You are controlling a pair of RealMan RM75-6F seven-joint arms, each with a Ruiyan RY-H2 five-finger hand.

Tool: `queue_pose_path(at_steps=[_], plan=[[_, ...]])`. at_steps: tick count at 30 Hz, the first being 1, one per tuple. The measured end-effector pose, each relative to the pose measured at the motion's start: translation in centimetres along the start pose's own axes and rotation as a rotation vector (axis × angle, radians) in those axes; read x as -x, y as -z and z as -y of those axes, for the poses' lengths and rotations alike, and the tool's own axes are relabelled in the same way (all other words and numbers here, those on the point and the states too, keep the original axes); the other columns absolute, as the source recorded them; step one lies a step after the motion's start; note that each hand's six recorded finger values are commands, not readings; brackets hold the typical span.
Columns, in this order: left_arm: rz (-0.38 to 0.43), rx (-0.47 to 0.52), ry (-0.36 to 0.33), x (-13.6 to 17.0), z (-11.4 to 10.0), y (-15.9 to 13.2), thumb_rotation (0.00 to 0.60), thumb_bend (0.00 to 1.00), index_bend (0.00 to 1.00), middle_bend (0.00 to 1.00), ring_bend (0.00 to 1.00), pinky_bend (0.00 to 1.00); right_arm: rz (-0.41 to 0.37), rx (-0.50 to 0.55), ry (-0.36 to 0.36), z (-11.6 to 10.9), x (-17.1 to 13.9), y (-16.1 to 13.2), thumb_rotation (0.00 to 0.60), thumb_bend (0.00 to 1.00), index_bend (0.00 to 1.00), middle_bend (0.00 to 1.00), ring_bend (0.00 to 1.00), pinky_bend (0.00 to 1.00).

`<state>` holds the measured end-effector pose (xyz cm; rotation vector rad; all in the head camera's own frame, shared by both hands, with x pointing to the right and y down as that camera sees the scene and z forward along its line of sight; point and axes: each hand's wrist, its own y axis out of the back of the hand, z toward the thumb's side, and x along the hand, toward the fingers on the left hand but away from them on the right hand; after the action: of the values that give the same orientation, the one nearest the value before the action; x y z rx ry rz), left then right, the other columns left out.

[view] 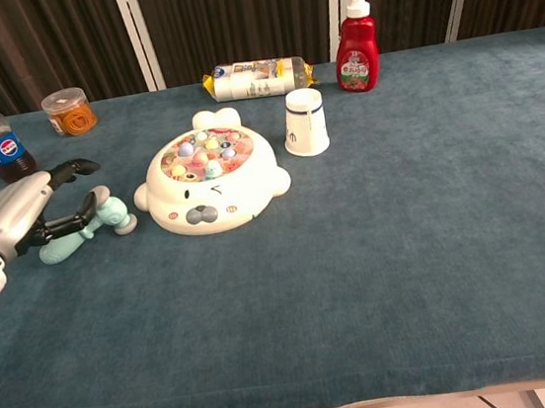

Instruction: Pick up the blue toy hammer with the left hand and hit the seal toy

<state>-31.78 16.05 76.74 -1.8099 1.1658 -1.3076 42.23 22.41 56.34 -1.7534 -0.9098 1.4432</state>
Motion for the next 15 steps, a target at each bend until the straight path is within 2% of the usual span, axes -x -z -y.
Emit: queue_pose_path(at_steps=[5,7,8,9,11,12,13,14,15], plan=[[0.052,0.018,-0.059,0.8,-2.3,-0.3,0.216,0.49,0.11,0.13,0.12,0.07,0.005,-0.001,0.004,-0.1,-0.1,0.2,0.6,0.27,0.0,0.0,0.0,0.0],[0.079,0.023,-0.08,1.7,-3.8,-0.2,0.251,0.49,0.07,0.11,0.08,0.09,0.013,-0.004,0.006,-0.2,-0.1,0.3,0.6,0.27,0.0,0.0,0.0,0.0],[0.09,0.024,-0.085,2.3,-4.5,0.0,0.305,0.49,0.04,0.08,0.05,0.11,0.018,-0.006,0.006,-0.2,-0.1,0.4,0.6,0.27,0.0,0.0,0.0,0.0],[0.103,0.024,-0.088,3.1,-5.4,0.3,0.325,0.49,0.03,0.06,0.04,0.11,0.025,-0.011,0.004,-0.2,-0.1,0.5,0.6,0.27,0.0,0.0,0.0,0.0],[0.119,0.02,-0.081,4.6,-7.1,1.0,0.409,0.49,0.0,0.01,0.0,0.1,0.032,-0.018,0.001,-0.1,-0.2,0.6,0.6,0.27,0.0,0.0,0.0,0.0],[0.122,0.011,-0.069,5.8,-8.3,1.7,0.438,0.49,0.0,0.0,0.0,0.09,0.035,-0.022,-0.001,-0.1,-0.2,0.6,0.6,0.27,0.0,0.0,0.0,0.0],[0.121,-0.001,-0.056,6.8,-9.2,2.4,0.509,0.49,0.0,0.0,0.0,0.08,0.036,-0.026,-0.001,-0.1,-0.2,0.5,0.6,0.27,0.0,0.0,0.0,0.0],[0.115,-0.014,-0.04,7.9,-10.1,3.1,0.553,0.49,0.0,0.0,0.0,0.07,0.037,-0.03,-0.001,0.0,-0.2,0.5,0.6,0.27,0.0,0.0,0.0,0.0],[0.1,-0.031,-0.014,9.7,-11.2,4.1,0.582,0.49,0.0,0.0,0.0,0.06,0.038,-0.034,-0.001,0.0,-0.2,0.4,0.6,0.27,0.0,0.0,0.0,0.0]])
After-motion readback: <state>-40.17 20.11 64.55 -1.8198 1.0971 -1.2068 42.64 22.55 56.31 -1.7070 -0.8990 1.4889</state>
